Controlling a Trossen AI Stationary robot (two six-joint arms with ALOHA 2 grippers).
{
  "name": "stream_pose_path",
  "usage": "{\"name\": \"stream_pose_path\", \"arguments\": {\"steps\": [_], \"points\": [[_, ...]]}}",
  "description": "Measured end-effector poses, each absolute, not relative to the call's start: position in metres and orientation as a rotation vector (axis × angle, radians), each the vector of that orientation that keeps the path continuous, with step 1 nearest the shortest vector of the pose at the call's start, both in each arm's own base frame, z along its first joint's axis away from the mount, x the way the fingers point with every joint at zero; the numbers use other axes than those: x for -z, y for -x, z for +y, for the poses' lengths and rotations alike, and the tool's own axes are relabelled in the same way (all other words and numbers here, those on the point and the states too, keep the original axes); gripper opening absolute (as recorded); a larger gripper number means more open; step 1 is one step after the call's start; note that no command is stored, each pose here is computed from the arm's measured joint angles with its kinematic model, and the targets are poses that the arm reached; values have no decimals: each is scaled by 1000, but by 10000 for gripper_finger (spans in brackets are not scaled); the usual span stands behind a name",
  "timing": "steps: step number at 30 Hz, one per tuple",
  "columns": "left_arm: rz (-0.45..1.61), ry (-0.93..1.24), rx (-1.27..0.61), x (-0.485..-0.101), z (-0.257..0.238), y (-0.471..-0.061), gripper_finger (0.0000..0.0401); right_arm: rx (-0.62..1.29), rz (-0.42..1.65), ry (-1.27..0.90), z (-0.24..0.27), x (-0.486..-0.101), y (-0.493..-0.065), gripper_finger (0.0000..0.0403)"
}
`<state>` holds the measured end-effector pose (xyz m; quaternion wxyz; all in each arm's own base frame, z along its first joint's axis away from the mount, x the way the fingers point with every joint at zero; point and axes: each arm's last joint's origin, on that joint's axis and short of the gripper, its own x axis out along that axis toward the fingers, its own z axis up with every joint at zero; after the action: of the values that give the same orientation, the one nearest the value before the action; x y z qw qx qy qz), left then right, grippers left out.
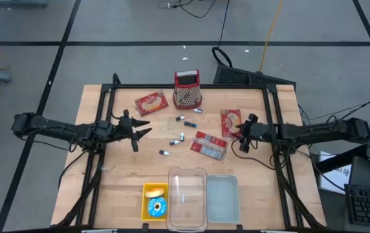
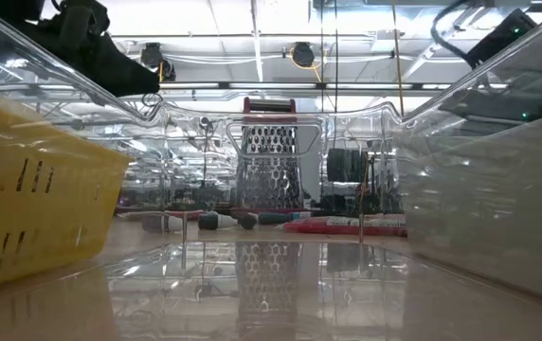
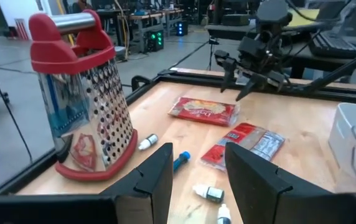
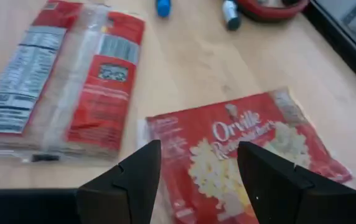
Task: Pick & Place Food Item
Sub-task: Put the middle popcorn bag into the transparent bin
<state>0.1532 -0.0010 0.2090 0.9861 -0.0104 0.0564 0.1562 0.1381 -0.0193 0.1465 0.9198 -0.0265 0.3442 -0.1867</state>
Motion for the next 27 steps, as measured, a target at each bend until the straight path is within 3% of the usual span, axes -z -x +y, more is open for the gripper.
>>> {"name": "stream_pose_path", "arguments": {"steps": [12, 20, 27], "points": [[112, 25, -315, -209, -1, -153, 145, 314, 900, 121, -10, -128, -136, 201], [112, 27, -316, -209, -1, -153, 145, 423, 966, 202, -14, -116, -143, 200], [112, 27, -316, -209, -1, -153, 145, 429, 982, 209, -14, -111, -148, 161]]}}
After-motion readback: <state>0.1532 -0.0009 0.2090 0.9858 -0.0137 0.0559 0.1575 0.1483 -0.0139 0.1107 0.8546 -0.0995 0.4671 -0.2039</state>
